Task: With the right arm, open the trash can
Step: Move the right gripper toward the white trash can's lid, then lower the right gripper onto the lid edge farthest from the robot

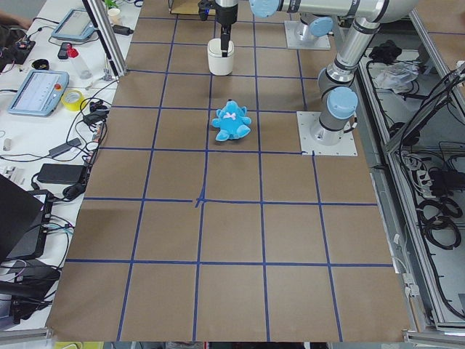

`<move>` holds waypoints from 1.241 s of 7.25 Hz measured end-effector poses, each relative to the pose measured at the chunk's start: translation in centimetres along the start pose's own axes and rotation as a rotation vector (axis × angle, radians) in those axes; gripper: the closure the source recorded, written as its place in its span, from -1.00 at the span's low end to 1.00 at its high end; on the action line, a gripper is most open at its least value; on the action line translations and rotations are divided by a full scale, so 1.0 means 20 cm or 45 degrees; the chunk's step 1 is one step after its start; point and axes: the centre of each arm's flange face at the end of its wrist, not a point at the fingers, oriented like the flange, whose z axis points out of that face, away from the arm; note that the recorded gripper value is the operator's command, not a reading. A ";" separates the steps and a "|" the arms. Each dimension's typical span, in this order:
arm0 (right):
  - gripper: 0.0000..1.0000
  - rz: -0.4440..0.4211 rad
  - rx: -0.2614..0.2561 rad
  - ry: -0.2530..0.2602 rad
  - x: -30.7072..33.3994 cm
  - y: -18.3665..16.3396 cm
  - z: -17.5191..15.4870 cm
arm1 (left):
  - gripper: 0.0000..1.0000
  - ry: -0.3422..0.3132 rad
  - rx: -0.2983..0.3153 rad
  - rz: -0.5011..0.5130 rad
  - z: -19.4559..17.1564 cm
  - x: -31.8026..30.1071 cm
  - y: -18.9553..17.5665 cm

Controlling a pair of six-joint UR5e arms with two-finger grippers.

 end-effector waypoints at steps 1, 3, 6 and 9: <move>0.11 0.001 0.005 0.000 0.00 -0.01 0.01 | -1.00 0.000 0.000 0.001 0.00 0.00 0.00; 0.99 -0.004 0.002 -0.021 -0.09 -0.03 0.08 | -1.00 0.000 0.000 0.001 0.00 0.00 0.00; 1.00 0.018 -0.051 -0.056 -0.42 0.01 0.31 | -1.00 0.000 0.000 0.001 0.00 0.00 0.00; 1.00 0.068 -0.062 -0.063 -0.53 0.18 0.72 | -1.00 0.000 0.000 0.000 0.00 0.00 0.00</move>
